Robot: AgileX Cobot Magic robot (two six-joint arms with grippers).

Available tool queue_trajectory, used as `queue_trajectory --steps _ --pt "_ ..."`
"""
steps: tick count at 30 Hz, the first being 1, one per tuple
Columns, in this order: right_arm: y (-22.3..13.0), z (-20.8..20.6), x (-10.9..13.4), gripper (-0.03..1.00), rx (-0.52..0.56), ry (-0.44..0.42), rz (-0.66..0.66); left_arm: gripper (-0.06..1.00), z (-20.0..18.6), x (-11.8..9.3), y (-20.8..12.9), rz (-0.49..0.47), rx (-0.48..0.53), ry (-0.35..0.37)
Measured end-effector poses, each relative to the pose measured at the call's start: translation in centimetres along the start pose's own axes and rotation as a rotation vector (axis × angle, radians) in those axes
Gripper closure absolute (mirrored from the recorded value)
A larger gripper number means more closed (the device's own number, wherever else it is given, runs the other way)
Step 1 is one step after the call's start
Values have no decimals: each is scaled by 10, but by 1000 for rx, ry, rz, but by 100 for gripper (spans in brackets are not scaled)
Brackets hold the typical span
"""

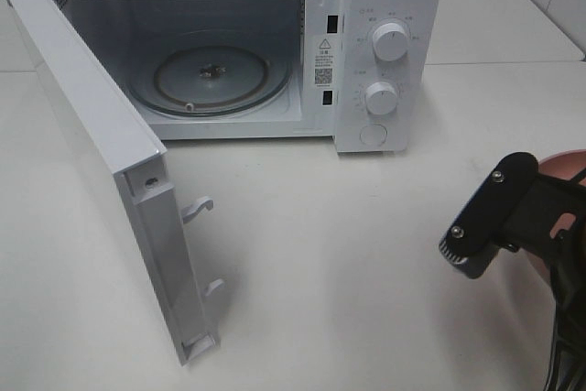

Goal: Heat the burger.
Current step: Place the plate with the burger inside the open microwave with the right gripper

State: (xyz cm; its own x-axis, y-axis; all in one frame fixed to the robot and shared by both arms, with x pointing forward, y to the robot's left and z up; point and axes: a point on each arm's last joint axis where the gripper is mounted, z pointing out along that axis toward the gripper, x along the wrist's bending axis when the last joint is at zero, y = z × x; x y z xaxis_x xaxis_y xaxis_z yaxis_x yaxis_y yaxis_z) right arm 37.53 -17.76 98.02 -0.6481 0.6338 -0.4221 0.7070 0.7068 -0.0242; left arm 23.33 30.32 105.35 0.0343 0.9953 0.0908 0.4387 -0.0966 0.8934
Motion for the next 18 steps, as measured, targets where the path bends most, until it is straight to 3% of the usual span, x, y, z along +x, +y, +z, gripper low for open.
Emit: queue_trajectory --steps 18 --pt "-4 -22 46 93 -125 -17 -226 1 0 0 0 0 0 0"
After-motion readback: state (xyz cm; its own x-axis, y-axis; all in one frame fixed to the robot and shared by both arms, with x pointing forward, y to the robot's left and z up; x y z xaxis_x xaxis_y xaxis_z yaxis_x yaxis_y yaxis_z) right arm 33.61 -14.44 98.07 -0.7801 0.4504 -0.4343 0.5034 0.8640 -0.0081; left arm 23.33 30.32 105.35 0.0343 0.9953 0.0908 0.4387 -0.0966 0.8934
